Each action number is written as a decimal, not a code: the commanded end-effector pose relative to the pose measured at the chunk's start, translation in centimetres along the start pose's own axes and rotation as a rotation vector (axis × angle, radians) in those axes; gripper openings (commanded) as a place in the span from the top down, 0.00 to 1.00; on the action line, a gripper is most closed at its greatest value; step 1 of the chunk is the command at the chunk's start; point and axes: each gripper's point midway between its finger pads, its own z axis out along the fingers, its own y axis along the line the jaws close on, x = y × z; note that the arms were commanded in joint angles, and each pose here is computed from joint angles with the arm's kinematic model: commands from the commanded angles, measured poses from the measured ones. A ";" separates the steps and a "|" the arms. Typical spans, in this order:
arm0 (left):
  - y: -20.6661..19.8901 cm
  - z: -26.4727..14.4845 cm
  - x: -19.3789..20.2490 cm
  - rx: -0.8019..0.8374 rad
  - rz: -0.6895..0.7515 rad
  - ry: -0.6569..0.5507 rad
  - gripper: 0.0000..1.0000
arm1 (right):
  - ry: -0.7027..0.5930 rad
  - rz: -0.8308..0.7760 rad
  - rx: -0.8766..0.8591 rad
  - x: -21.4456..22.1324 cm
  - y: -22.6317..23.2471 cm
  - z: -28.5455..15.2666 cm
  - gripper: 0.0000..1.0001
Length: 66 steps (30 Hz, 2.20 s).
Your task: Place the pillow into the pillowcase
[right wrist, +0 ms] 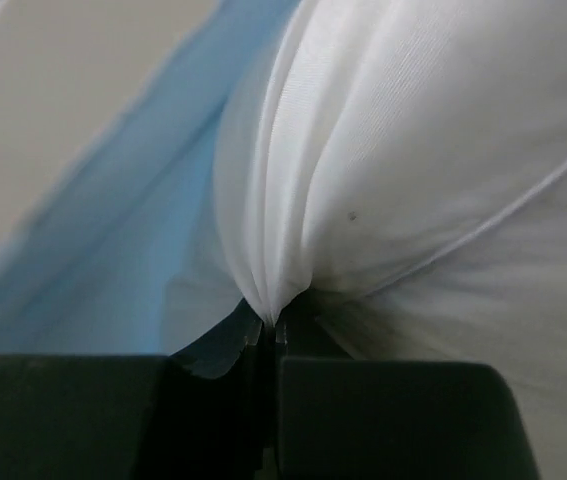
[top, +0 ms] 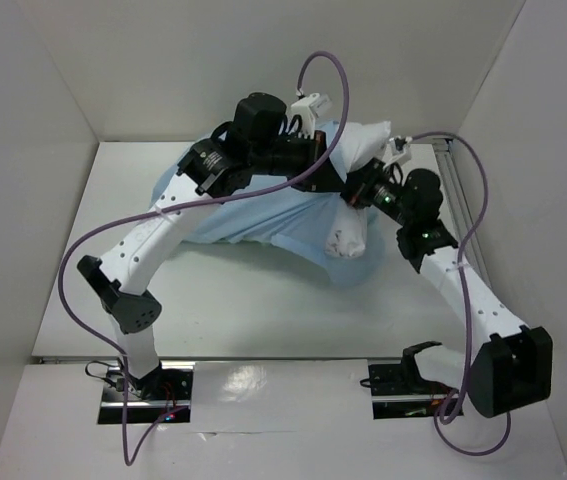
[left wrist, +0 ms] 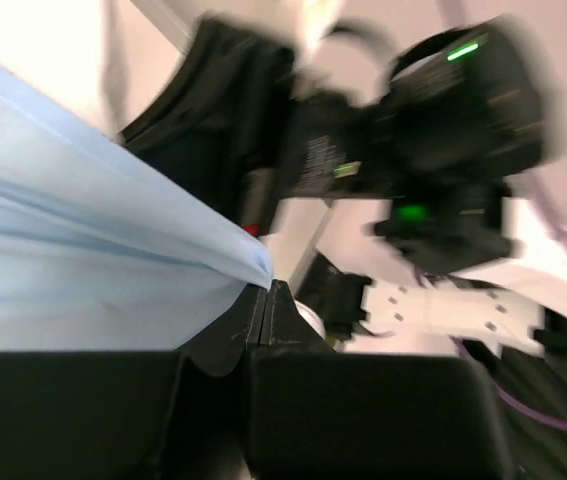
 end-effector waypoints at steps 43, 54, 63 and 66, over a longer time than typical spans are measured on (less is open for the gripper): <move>22.5 -4.7 8.1 -0.603 -0.339 0.273 0.10 | 0.480 -0.086 0.056 23.8 -5.3 -2.8 1.00; 24.6 -2.3 10.9 -0.616 -0.347 0.395 1.00 | 0.469 -0.126 0.133 23.7 -6.6 -3.7 1.00; 14.9 -2.2 2.9 -0.221 -0.253 0.175 1.00 | 0.319 -0.218 0.077 18.6 -3.3 -1.8 1.00; 12.5 -1.7 1.7 -0.141 -0.227 0.149 1.00 | 0.285 -0.252 0.062 17.1 -2.1 -1.3 1.00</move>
